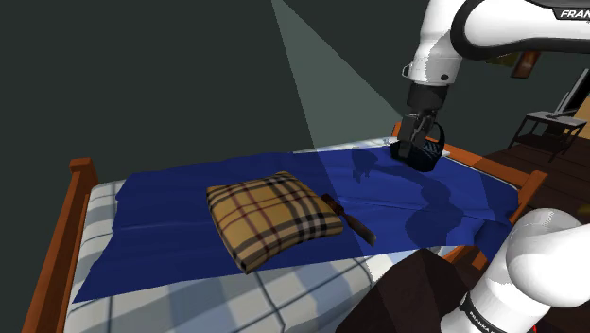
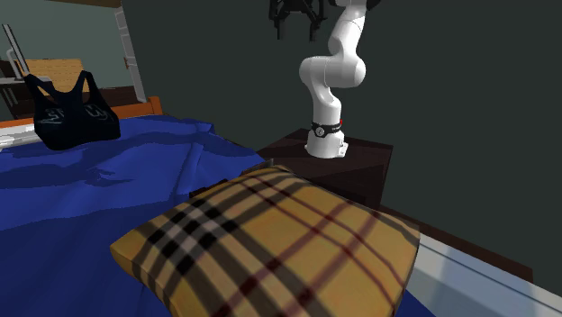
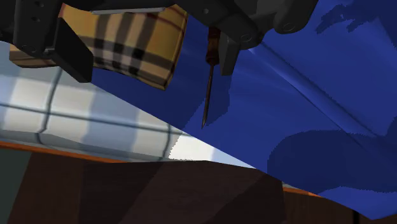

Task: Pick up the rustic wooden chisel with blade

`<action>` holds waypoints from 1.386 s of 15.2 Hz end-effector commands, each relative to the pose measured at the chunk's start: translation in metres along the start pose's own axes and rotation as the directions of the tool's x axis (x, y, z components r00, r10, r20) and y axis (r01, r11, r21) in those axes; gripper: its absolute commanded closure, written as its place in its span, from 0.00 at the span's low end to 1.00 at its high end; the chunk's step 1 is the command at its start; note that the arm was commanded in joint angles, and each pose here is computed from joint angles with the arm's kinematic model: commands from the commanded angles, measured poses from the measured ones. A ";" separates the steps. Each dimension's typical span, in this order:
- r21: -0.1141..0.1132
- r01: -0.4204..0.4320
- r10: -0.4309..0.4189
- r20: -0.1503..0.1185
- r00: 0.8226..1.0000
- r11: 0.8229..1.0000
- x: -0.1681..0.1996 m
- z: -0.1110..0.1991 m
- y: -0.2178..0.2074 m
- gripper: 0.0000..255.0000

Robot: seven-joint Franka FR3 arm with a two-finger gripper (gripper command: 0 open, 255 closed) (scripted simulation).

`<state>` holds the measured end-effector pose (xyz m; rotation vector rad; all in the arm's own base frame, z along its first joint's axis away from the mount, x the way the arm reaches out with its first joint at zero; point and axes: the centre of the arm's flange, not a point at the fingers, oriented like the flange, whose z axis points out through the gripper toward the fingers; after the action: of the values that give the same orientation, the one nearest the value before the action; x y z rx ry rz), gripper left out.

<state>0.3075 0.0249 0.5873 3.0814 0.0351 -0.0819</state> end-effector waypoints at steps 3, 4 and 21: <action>0.004 -0.014 0.014 0.015 1.000 1.000 0.019 0.020 0.005 0.00; 0.005 -0.021 0.020 0.023 1.000 1.000 0.028 0.030 0.008 0.00; 0.027 -0.138 0.133 0.154 0.979 0.990 0.171 0.214 0.059 0.00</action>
<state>0.4599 -0.0399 0.3825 3.0939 -0.1735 -0.3033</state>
